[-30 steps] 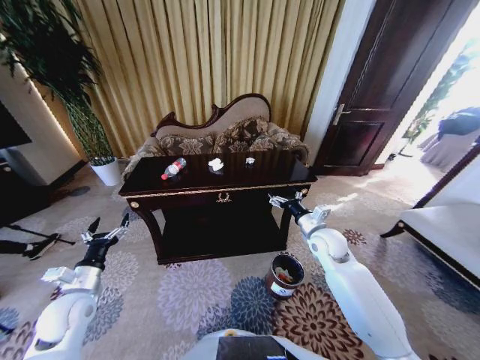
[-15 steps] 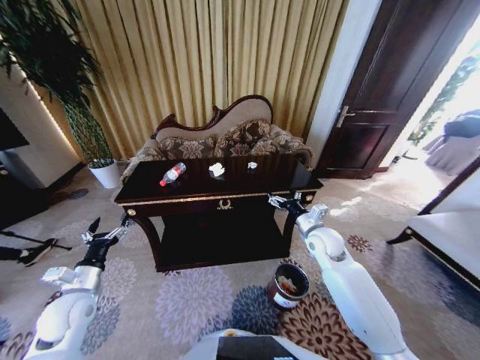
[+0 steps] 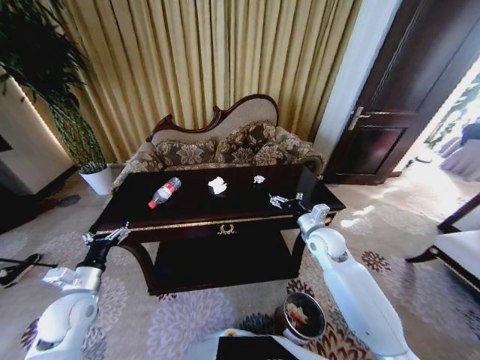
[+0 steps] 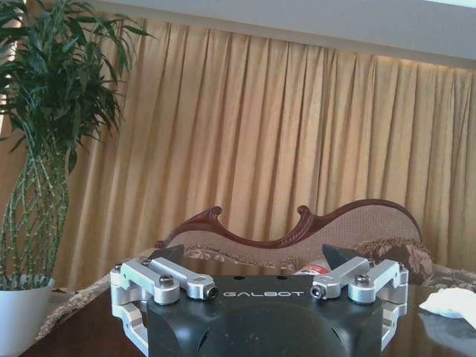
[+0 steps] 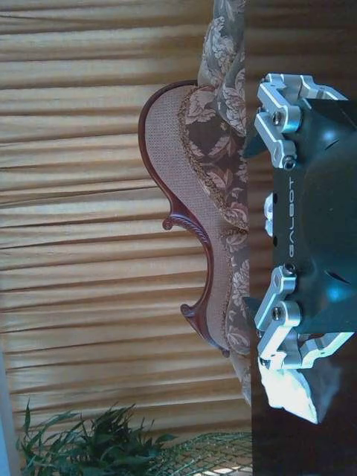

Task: Move to the front of the table and place the trash on the table into the trash bin.

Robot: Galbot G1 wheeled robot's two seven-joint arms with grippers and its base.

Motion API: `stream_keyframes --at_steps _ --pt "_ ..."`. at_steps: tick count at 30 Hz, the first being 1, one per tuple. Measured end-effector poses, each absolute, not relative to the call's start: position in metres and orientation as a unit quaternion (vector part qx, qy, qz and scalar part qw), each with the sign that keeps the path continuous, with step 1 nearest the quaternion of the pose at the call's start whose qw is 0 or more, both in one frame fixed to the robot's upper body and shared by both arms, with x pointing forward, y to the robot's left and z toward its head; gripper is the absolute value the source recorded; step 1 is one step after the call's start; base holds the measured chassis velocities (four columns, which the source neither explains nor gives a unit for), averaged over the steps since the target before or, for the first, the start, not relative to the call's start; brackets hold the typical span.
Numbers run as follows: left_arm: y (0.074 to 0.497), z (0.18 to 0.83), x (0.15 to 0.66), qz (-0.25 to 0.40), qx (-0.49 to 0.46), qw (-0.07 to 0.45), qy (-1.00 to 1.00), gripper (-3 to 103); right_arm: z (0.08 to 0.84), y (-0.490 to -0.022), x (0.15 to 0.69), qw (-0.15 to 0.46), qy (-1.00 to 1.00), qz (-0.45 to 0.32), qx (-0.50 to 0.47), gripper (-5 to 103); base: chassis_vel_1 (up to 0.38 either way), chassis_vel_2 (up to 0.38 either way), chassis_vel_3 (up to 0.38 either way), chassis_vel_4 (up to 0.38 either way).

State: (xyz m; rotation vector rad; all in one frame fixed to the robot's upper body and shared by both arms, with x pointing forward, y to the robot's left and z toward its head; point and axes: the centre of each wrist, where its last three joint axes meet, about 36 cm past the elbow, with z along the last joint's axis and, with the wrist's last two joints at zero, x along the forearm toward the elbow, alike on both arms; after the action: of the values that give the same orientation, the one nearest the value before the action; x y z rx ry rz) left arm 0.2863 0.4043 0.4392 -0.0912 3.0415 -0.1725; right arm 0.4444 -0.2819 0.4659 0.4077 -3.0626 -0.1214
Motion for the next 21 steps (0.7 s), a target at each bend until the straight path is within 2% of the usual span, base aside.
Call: stream_keyframes --at_steps 9,21 --pt "0.405 0.439 0.284 -0.056 -0.030 0.045 0.997 100 0.483 -0.270 0.456 0.023 -0.989 -0.042 0.143 100 -0.032 0.030 0.029 -0.038" --pt "0.407 0.443 0.281 -0.055 -0.040 0.051 0.996 100 0.481 -0.240 0.533 0.093 -0.985 -0.019 0.144 100 0.000 0.000 0.000 0.000"
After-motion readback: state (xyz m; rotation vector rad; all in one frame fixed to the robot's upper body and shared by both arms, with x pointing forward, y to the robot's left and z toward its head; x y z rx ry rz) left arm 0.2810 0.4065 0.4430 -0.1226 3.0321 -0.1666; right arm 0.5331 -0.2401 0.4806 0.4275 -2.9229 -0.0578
